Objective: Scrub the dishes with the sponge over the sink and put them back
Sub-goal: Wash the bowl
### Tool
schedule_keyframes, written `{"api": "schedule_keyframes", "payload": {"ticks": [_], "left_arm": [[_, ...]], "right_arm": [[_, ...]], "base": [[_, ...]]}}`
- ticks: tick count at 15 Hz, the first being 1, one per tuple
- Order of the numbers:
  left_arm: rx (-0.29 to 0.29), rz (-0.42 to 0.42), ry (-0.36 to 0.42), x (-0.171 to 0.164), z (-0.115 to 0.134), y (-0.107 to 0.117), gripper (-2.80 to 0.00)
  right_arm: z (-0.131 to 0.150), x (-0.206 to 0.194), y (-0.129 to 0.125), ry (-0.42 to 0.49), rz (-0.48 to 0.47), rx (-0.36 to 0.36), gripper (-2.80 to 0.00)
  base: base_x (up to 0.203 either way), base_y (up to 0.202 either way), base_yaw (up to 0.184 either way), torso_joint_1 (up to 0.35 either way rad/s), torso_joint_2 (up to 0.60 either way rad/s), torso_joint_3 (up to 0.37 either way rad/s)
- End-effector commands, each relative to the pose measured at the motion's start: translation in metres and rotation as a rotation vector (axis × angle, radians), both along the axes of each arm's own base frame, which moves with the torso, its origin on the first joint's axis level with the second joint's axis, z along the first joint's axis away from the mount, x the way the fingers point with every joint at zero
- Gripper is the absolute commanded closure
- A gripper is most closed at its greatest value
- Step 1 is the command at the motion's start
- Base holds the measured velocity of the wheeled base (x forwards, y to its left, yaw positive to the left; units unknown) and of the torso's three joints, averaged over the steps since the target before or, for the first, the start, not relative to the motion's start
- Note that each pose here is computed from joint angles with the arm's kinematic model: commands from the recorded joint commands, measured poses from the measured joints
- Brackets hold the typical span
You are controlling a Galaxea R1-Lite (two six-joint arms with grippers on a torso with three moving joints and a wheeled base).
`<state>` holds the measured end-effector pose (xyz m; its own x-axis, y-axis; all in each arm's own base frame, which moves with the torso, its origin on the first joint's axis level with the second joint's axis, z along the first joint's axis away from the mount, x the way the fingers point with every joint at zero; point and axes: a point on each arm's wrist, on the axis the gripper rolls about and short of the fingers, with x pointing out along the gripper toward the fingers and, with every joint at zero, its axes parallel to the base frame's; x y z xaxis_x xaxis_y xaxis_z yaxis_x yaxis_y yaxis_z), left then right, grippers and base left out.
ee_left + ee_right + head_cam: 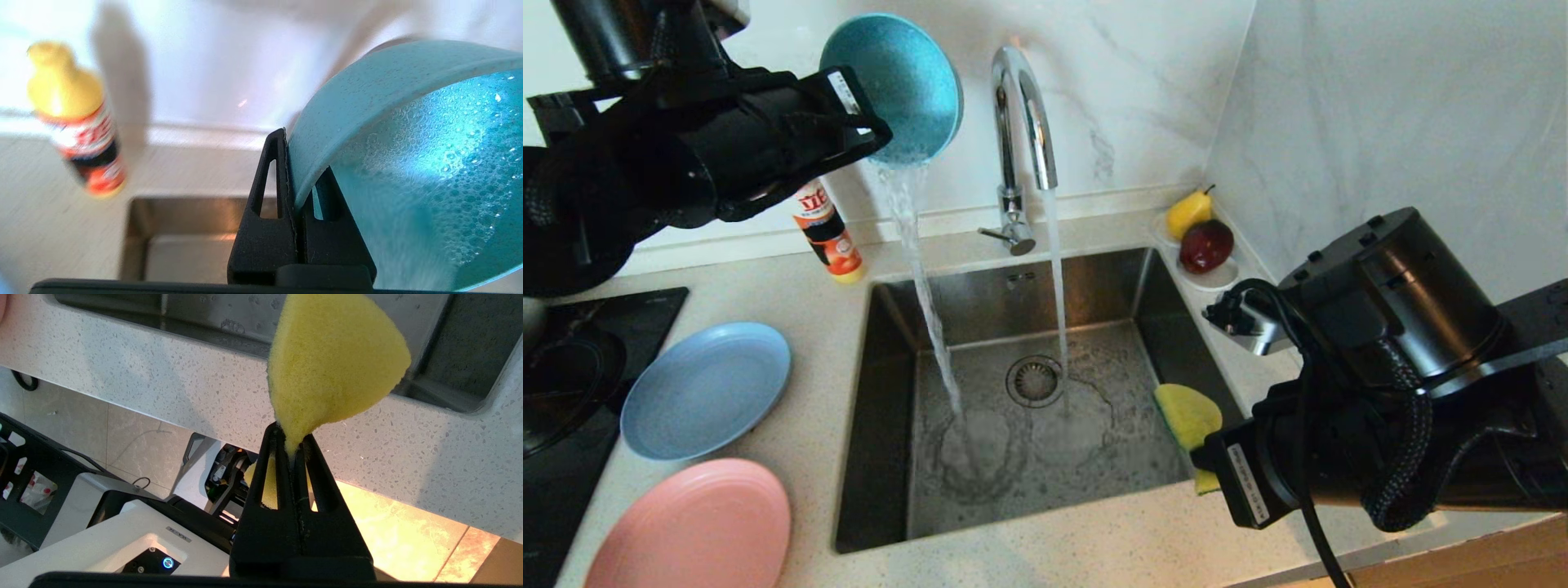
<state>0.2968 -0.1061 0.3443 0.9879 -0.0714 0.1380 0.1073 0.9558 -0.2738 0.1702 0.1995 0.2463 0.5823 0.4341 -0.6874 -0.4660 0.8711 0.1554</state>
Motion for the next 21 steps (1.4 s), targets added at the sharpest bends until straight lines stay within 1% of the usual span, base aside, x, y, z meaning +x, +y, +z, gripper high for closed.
{"api": "schedule_keyframes", "payload": {"ticks": [1, 3, 5, 8, 10, 14, 15, 17, 18, 19, 20, 21], "left_arm": [[0.002, -0.048, -0.062, -0.013, 0.003, 0.004, 0.00], [0.021, -0.078, -0.156, -0.022, 0.007, 0.006, 0.00], [0.017, -0.088, -0.228, -0.032, 0.014, 0.010, 0.00], [0.044, -0.131, -0.273, -0.046, 0.014, 0.014, 0.00], [0.053, -0.132, -0.325, -0.053, 0.016, 0.016, 0.00], [0.101, -0.148, -0.368, -0.068, 0.018, 0.021, 0.00], [0.103, -0.149, -0.379, -0.072, 0.018, 0.023, 0.00], [0.105, -0.169, -0.385, -0.077, 0.018, 0.024, 0.00], [0.105, -0.173, -0.378, -0.076, 0.017, 0.023, 0.00], [0.109, -0.177, -0.356, -0.075, 0.015, 0.023, 0.00], [0.123, -0.182, -0.304, -0.073, 0.011, 0.022, 0.00], [0.149, -0.193, -0.209, -0.073, 0.003, 0.022, 0.00]], "right_arm": [[0.000, -0.001, 0.000, 0.002, 0.001, -0.001, 0.00], [0.000, -0.003, -0.001, 0.002, 0.005, -0.001, 0.00], [0.000, -0.004, -0.001, 0.001, 0.007, 0.000, 0.00], [0.001, -0.005, 0.000, 0.000, 0.011, 0.003, 0.00], [0.001, -0.005, 0.000, 0.002, 0.013, 0.001, 0.00], [0.001, -0.006, 0.000, 0.002, 0.013, 0.001, 0.00], [0.000, -0.005, 0.000, 0.004, 0.013, -0.001, 0.00], [-0.001, -0.005, 0.001, 0.006, 0.013, -0.004, 0.00], [0.000, -0.005, 0.001, 0.003, 0.015, 0.000, 0.00], [0.003, -0.007, 0.001, -0.003, 0.020, 0.007, 0.00], [0.006, -0.009, 0.000, -0.010, 0.022, 0.017, 0.00], [0.011, -0.014, -0.001, -0.023, 0.037, 0.032, 0.00]], "base": [[0.000, 0.000, 0.000, 0.000, 0.00, 0.000], [0.000, 0.000, 0.000, 0.000, 0.00, 0.000], [0.000, 0.000, 0.000, 0.000, 0.00, 0.000], [0.000, 0.000, 0.000, 0.000, 0.00, 0.000], [0.000, 0.000, 0.000, 0.000, 0.00, 0.000], [0.000, 0.000, 0.000, 0.000, 0.00, 0.000], [0.000, 0.000, 0.000, 0.000, 0.00, 0.000], [0.000, 0.000, 0.000, 0.000, 0.00, 0.000], [0.000, 0.000, 0.000, 0.000, 0.00, 0.000], [0.000, 0.000, 0.000, 0.000, 0.00, 0.000], [0.000, 0.000, 0.000, 0.000, 0.00, 0.000], [0.000, 0.000, 0.000, 0.000, 0.00, 0.000]]}}
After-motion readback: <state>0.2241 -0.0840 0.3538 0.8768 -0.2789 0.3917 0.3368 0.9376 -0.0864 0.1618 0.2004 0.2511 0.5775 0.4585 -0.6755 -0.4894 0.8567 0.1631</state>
